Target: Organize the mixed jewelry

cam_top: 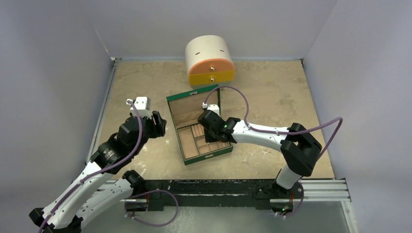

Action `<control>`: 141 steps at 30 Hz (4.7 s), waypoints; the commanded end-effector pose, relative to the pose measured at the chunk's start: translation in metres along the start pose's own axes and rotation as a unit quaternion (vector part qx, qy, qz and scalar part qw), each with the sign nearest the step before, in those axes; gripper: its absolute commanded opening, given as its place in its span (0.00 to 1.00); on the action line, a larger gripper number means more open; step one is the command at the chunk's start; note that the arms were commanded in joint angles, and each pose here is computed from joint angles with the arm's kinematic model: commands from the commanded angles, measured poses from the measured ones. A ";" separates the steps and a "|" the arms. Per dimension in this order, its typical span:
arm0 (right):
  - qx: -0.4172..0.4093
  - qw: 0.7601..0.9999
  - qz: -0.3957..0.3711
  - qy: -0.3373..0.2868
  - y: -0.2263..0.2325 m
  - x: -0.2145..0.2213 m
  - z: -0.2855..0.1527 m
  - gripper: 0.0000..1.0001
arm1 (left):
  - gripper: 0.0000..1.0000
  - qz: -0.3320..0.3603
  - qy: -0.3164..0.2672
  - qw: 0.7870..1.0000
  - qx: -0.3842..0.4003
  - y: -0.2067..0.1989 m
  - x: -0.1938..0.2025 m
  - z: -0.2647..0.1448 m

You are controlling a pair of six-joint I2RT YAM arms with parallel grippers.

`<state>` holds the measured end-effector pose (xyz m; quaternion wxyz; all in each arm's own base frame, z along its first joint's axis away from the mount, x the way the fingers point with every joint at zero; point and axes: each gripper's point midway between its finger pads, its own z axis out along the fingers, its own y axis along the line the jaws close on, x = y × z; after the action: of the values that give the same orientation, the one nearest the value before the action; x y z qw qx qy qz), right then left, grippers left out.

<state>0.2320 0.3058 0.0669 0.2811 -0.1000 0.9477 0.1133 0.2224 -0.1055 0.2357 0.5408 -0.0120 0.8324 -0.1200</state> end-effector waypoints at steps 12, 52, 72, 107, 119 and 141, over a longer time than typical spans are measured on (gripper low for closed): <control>0.027 0.996 0.052 -0.067 -0.007 -0.032 -0.032 0.20 | 0.54 -0.008 -0.025 1.000 0.002 -0.001 -0.017 -0.003; 0.283 0.854 0.435 -0.042 -0.249 0.079 -0.109 0.30 | 0.54 -0.005 -0.019 1.000 0.004 -0.003 -0.014 -0.001; 0.304 0.822 0.481 0.001 -0.284 0.095 -0.080 0.27 | 0.54 -0.006 -0.020 1.000 0.002 -0.002 -0.015 -0.001; 0.303 0.825 0.474 0.046 -0.282 0.102 -0.069 0.00 | 0.55 -0.009 -0.027 1.000 0.004 -0.001 -0.017 -0.004; 0.226 0.864 0.450 0.010 -0.267 0.072 -0.069 0.00 | 0.55 -0.010 -0.030 1.000 0.003 0.000 -0.018 -0.005; 0.013 0.963 0.255 -0.086 -0.165 -0.046 -0.087 0.00 | 0.55 -0.011 -0.029 1.000 -0.003 0.001 -0.018 -0.004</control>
<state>0.2505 0.1002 0.1068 0.2857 0.2204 0.9191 0.1582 0.2223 -0.1031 0.2377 0.5445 -0.0164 0.8300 -0.1197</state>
